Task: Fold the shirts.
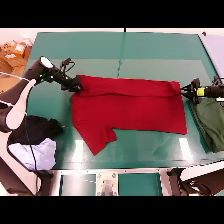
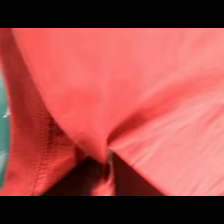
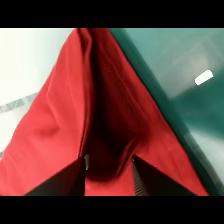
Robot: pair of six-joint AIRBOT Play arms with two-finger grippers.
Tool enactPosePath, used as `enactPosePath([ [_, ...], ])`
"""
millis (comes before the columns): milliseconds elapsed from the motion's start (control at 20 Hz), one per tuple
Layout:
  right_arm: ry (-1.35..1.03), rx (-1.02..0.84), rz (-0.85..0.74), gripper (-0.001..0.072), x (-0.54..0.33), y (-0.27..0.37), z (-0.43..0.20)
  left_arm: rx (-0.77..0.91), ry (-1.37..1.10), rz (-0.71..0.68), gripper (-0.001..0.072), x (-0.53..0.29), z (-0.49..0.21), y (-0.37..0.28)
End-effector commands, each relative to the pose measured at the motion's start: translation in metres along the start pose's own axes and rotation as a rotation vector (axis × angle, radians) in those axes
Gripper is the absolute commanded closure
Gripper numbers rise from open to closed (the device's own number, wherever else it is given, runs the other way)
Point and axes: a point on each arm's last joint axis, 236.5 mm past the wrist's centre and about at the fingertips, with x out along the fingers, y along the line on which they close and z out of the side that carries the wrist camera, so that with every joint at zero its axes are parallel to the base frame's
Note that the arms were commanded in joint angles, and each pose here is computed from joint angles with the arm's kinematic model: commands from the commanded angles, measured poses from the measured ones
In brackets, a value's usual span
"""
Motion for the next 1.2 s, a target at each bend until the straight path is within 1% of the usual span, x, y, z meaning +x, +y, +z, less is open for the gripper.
enactPosePath([
  [0,0.038,-0.010,0.004,0.0386,-0.022,-0.001,0.000,-0.005,0.064,-0.053,0.0065,-0.008,-0.013,-0.016],
  [50,0.048,-0.014,-0.003,0.0520,-0.038,-0.002,0.002,0.001,0.120,-0.071,0.0062,-0.020,-0.023,-0.018],
  [100,0.055,-0.004,-0.019,0.0587,-0.053,-0.006,0.003,-0.003,0.172,-0.085,0.0063,-0.032,-0.032,-0.020],
  [150,0.056,0.004,-0.045,0.0607,-0.069,-0.013,0.000,-0.022,0.216,-0.094,0.0063,-0.047,-0.040,-0.019],
  [200,0.057,-0.006,-0.084,0.0688,-0.081,-0.021,-0.003,-0.052,0.240,-0.099,0.0063,-0.059,-0.046,-0.016],
  [250,0.058,-0.010,-0.137,0.0690,-0.092,-0.032,-0.010,-0.077,0.254,-0.101,0.0103,-0.069,-0.051,-0.012],
  [350,0.016,-0.005,-0.203,0.0690,-0.107,-0.044,-0.025,-0.086,0.256,-0.098,0.0514,-0.084,-0.060,-0.012],
  [400,-0.011,0.001,-0.205,0.0690,-0.110,-0.046,-0.034,-0.085,0.256,-0.084,0.0679,-0.088,-0.066,-0.011],
  [600,-0.059,0.045,-0.224,0.0691,-0.118,-0.066,-0.098,-0.066,0.243,-0.055,0.0683,-0.092,-0.118,-0.026],
  [700,-0.075,0.096,-0.234,0.0689,-0.123,-0.083,-0.130,-0.112,0.194,-0.038,0.0683,-0.087,-0.153,-0.024],
  [750,-0.078,0.120,-0.233,0.0592,-0.123,-0.090,-0.144,-0.135,0.175,-0.028,0.0680,-0.083,-0.175,-0.022],
  [800,-0.068,0.138,-0.233,0.0357,-0.120,-0.096,-0.158,-0.156,0.157,-0.017,0.0476,-0.078,-0.195,-0.018],
  [850,-0.049,0.148,-0.235,0.0140,-0.115,-0.101,-0.171,-0.190,0.142,-0.006,0.0174,-0.072,-0.212,-0.013],
  [1000,-0.004,0.208,-0.243,0.0139,-0.095,-0.120,-0.193,-0.286,0.122,-0.008,0.0173,-0.044,-0.253,0.001],
  [1150,-0.032,0.257,-0.234,0.0139,-0.076,-0.133,-0.196,-0.379,0.077,-0.108,0.0173,-0.011,-0.271,-0.005],
])
